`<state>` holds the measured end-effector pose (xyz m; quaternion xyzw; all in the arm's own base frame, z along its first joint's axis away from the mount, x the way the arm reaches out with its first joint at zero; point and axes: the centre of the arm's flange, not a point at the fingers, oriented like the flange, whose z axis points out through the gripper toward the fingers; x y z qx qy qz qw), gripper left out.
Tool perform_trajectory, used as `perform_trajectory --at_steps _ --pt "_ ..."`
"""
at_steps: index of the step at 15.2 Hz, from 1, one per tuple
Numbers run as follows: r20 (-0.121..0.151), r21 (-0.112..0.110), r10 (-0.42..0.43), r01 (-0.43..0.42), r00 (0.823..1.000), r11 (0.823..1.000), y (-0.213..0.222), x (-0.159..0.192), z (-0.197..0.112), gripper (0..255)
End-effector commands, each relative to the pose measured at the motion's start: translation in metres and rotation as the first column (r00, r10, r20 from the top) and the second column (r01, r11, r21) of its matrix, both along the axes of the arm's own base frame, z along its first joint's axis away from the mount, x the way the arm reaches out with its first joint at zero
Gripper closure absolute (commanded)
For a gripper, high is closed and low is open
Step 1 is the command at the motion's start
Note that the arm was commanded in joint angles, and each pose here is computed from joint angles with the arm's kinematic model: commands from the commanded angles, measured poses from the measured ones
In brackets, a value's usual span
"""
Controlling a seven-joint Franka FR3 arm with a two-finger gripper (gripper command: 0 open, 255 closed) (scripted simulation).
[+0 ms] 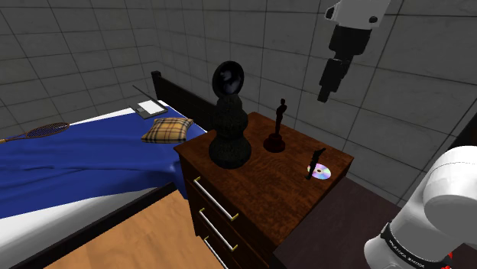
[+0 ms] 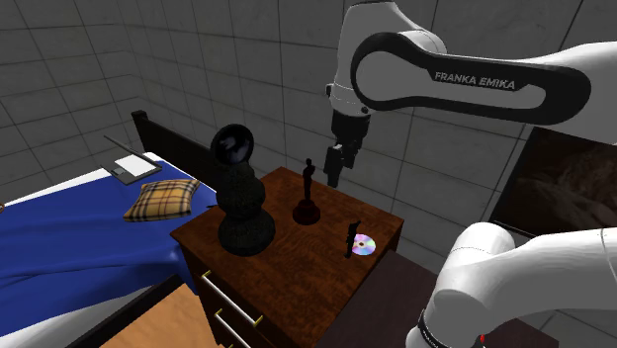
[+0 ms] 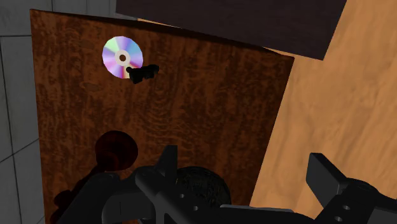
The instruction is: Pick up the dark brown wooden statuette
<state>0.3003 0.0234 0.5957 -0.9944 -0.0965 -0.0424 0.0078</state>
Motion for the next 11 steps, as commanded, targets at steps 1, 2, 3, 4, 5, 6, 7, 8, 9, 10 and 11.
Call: perform_trajectory --at_steps 1,2,3,4,5,6,7,8,9,10,11 --pt "0.000 0.000 0.000 0.000 1.000 1.000 0.000 0.000 0.000 0" --pt "-0.007 -0.001 -0.005 0.005 1.000 1.000 -0.007 0.012 -0.003 0" --pt "-0.015 -0.001 -0.009 0.009 1.000 1.000 -0.014 0.024 -0.006 0" --pt "-0.022 -0.002 -0.014 0.014 1.000 1.000 -0.020 0.036 -0.009 0" --pt "-0.030 -0.003 -0.019 0.019 0.999 1.000 -0.027 0.047 -0.013 0" --pt "-0.037 -0.004 -0.023 0.023 0.999 1.000 -0.034 0.059 -0.016 0" --pt "-0.044 -0.005 -0.028 0.028 0.999 1.000 -0.041 0.071 -0.019 0" --pt "-0.052 -0.006 -0.033 0.033 0.998 0.999 -0.048 0.082 -0.023 0" --pt "-0.059 -0.006 -0.037 0.037 0.998 0.999 -0.055 0.094 -0.027 0" --pt "-0.066 -0.007 -0.042 0.042 0.997 0.999 -0.063 0.105 -0.030 0" --pt "-0.074 -0.008 -0.047 0.046 0.996 0.999 -0.070 0.117 -0.034 0"
